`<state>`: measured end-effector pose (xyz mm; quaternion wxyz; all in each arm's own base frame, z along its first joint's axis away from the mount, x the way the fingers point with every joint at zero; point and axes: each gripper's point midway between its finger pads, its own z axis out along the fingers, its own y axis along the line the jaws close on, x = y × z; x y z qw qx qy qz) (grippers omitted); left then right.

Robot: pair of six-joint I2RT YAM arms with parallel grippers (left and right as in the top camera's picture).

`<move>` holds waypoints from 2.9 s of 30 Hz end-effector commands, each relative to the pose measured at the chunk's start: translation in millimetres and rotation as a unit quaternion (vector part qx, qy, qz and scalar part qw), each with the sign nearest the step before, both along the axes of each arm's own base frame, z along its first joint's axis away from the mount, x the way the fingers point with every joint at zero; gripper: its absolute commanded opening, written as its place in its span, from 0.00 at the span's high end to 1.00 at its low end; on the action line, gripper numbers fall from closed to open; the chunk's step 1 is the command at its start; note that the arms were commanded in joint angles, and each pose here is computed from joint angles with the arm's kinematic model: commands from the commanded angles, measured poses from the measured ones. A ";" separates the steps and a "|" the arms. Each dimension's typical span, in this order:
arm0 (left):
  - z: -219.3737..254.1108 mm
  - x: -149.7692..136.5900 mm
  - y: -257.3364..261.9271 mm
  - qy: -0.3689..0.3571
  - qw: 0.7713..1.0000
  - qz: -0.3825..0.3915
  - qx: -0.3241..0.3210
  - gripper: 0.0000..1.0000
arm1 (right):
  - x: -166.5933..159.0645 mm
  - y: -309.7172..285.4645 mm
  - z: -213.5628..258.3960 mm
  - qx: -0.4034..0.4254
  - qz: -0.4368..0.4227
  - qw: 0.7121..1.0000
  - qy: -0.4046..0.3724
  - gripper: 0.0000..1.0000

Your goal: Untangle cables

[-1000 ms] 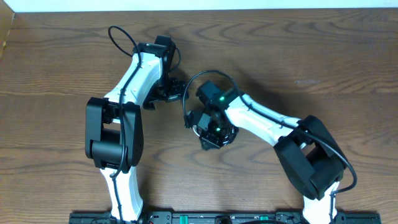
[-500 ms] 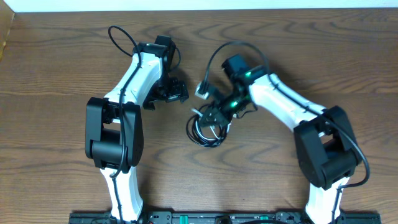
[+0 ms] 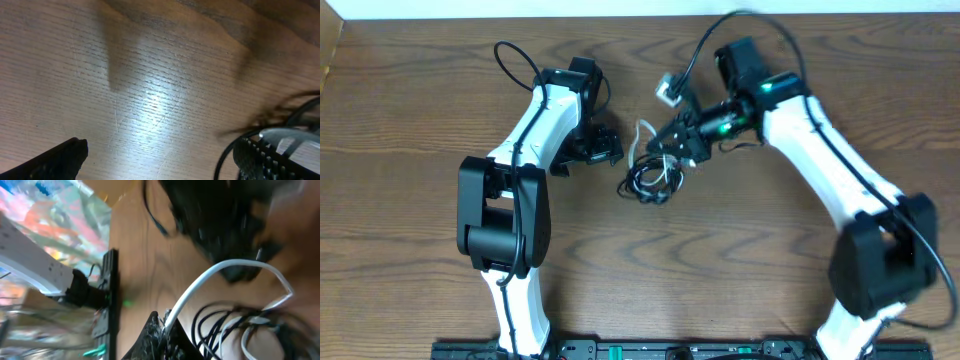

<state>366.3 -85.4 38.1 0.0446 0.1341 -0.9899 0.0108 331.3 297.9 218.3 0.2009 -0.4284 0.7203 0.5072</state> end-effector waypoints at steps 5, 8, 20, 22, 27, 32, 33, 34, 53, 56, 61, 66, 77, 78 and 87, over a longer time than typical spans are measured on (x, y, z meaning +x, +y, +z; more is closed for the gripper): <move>-3.0 -0.5 3.9 0.005 1.000 -0.001 0.007 0.02 | -1.4 -12.4 94.1 0.030 -0.028 0.983 -0.179 0.99; -3.0 -0.5 3.9 0.005 1.000 -0.001 0.007 0.02 | 3.1 -17.4 110.0 0.022 -0.054 0.974 -0.217 0.99; -3.0 -0.5 3.9 0.005 1.000 -0.001 0.007 0.02 | 52.2 -40.7 155.1 0.011 -0.184 0.933 -0.310 0.99; -3.0 -0.5 3.9 0.005 1.000 -0.001 0.007 0.02 | 59.8 -45.8 173.4 0.034 -0.207 0.924 -0.319 0.99; -3.0 -0.5 3.9 0.005 1.000 -0.001 0.007 0.02 | 67.5 -57.7 220.7 0.091 -0.241 0.895 -0.364 0.99; -3.0 -0.5 3.9 0.005 1.000 -0.001 0.007 0.02 | 58.4 -63.3 271.2 0.144 -0.246 0.852 -0.439 0.99; -3.0 -0.5 3.9 0.005 1.000 -0.001 0.007 0.02 | 55.1 -64.2 281.0 0.155 -0.246 0.842 -0.455 0.99; -3.0 -0.5 3.9 0.005 1.000 -0.001 0.007 0.02 | 51.8 -65.3 290.3 0.164 -0.246 0.832 -0.469 0.99; -3.0 -0.5 3.9 0.005 1.000 -0.001 0.007 0.02 | 53.3 -101.8 348.8 0.189 -0.332 0.743 -0.550 0.99; -3.0 -0.5 3.9 0.005 1.000 -0.001 0.007 0.02 | 60.9 -99.8 329.3 0.172 -0.338 0.776 -0.503 0.99; -3.0 -0.5 3.9 0.005 1.000 -0.001 0.007 0.02 | 72.1 -96.9 278.9 0.111 -0.342 0.834 -0.419 0.99; -3.0 -0.5 3.9 0.005 1.000 -0.001 0.007 0.02 | 69.6 -97.3 218.0 0.035 -0.338 0.886 -0.316 0.99; -3.0 -0.3 3.3 0.005 1.000 -0.001 0.005 0.02 | 56.0 -149.3 105.4 -0.189 -0.412 0.878 -0.155 0.99; -3.0 -0.3 3.3 0.005 1.000 -0.001 0.005 0.02 | 54.8 -156.4 96.8 -0.212 -0.419 0.871 -0.146 0.99; 1.1 -4.8 -28.3 0.018 0.996 -0.016 -0.088 0.00 | 49.9 -218.6 41.9 -0.363 -0.502 0.782 -0.069 0.99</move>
